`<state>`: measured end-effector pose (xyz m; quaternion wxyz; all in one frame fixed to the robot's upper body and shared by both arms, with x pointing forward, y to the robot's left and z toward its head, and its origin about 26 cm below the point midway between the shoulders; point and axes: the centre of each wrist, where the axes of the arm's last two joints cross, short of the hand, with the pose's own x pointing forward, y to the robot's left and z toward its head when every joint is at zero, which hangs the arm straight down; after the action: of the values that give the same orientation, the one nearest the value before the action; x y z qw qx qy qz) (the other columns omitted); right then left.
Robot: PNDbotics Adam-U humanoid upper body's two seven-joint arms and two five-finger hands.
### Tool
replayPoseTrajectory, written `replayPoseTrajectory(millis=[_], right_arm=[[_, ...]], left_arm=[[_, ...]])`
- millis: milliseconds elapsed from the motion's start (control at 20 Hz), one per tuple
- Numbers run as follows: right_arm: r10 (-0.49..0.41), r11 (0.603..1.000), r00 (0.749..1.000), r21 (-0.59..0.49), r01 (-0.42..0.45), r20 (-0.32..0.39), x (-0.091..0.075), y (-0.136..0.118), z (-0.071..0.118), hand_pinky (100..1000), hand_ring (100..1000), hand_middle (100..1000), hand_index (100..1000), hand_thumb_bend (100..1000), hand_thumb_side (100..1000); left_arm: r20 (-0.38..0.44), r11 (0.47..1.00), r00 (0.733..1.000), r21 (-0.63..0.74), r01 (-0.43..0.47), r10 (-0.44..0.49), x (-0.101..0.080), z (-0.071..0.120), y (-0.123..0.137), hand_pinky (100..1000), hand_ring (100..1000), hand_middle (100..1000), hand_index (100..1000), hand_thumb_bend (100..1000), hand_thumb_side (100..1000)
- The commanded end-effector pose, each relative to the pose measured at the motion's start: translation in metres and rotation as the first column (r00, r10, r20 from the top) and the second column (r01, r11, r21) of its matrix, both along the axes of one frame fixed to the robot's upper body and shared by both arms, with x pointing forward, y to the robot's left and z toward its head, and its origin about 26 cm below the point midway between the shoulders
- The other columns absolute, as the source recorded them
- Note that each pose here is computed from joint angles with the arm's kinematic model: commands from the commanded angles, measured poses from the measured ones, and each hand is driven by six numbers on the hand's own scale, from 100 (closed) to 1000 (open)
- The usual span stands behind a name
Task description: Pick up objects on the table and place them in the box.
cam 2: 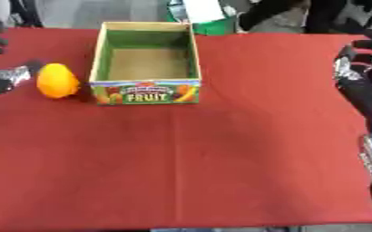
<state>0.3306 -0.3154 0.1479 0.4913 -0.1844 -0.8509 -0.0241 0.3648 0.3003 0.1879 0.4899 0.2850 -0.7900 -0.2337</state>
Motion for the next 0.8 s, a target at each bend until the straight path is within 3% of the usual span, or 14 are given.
replayPoseTrajectory(millis=[50, 350, 600, 800], right_arm=[[0.009, 1.0, 1.0, -0.013, -0.009, 0.029, -0.001, -0.001, 0.01, 629, 634, 666, 819, 133, 145], [0.013, 1.0, 1.0, -0.013, -0.013, 0.023, -0.001, -0.001, 0.009, 629, 634, 665, 819, 134, 144], [0.018, 1.0, 1.0, -0.015, -0.018, 0.02, -0.001, 0.0, 0.008, 629, 634, 665, 819, 136, 144], [0.019, 1.0, 1.0, -0.015, -0.019, 0.018, -0.001, 0.0, 0.008, 629, 634, 665, 820, 136, 144]], left_arm=[[-0.036, 0.978, 0.998, 0.201, -0.048, 0.056, 0.008, 0.019, 0.01, 704, 678, 685, 773, 728, 102], [-0.11, 0.858, 0.983, 0.509, -0.071, 0.146, 0.031, 0.037, 0.011, 715, 688, 699, 774, 718, 100], [-0.177, 0.773, 0.967, 0.634, -0.031, 0.184, 0.054, 0.04, 0.006, 721, 692, 704, 774, 725, 100], [-0.206, 0.733, 0.952, 0.68, -0.026, 0.225, 0.071, 0.032, 0.001, 724, 697, 708, 783, 732, 100]])
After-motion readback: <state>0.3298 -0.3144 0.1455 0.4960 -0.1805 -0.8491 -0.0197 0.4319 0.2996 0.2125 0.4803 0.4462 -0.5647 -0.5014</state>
